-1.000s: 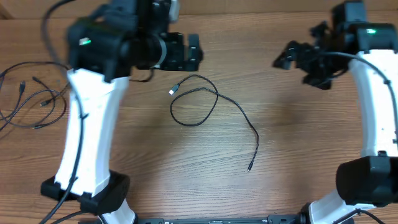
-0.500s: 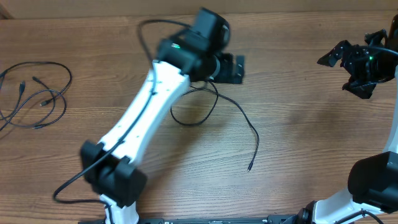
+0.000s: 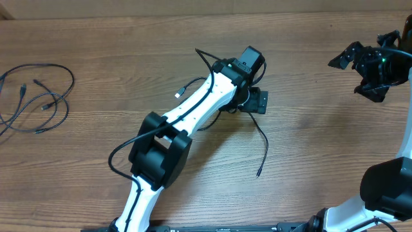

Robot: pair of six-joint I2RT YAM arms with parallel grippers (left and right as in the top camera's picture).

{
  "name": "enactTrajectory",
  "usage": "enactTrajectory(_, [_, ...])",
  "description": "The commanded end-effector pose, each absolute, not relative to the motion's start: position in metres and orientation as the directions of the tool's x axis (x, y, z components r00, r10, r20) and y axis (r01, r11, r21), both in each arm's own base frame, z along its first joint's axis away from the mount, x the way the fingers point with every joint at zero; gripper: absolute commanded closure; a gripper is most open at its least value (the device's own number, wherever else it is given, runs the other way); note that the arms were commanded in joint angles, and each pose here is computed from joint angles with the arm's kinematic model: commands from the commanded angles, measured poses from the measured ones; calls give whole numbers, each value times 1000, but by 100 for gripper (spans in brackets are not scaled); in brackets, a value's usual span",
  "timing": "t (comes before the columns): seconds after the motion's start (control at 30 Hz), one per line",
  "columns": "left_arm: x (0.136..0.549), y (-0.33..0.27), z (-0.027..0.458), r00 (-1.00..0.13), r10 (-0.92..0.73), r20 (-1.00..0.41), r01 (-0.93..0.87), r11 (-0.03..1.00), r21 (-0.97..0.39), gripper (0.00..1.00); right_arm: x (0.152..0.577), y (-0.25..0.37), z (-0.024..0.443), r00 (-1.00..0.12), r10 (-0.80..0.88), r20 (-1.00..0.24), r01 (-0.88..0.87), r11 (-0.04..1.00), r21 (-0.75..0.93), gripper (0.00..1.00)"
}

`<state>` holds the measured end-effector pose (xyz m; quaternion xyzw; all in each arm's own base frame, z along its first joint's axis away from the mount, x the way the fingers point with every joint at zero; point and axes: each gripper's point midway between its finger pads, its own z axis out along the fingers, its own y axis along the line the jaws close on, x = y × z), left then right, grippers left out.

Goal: Untangle cables
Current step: 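Grasp the last black cable with the left gripper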

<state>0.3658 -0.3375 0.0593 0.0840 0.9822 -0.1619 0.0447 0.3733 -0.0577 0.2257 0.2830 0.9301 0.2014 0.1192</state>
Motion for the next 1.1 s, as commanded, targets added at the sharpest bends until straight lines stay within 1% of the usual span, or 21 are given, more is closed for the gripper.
enactTrajectory(0.0, [361,-330,44,-994,92,-58,105,956,-274,4,373,-57,224,-816,568,-107,473,763,441,0])
enactTrajectory(0.17, [344,-335,29,-993,120,-4,117,959,-258,2,374,-57,224,-816,568,-107,473,763,441,0])
enactTrajectory(0.27, [330,-350,27,-985,171,17,159,945,-286,2,374,-57,224,-816,568,-107,473,763,441,0])
enactTrajectory(0.6, [295,-377,21,-962,272,27,255,927,-274,2,373,-57,224,-816,568,-106,473,763,441,0])
enactTrajectory(0.77, [292,-370,4,-959,283,24,273,942,-193,4,373,-56,224,-817,568,-103,474,762,441,0])
enactTrajectory(0.83, [289,-369,-3,-958,286,35,275,944,-180,5,372,-56,224,-817,568,-102,475,762,440,0])
enactTrajectory(1.07, [280,-375,-27,-954,292,66,278,946,-167,18,372,-56,224,-826,553,-108,460,773,438,0])
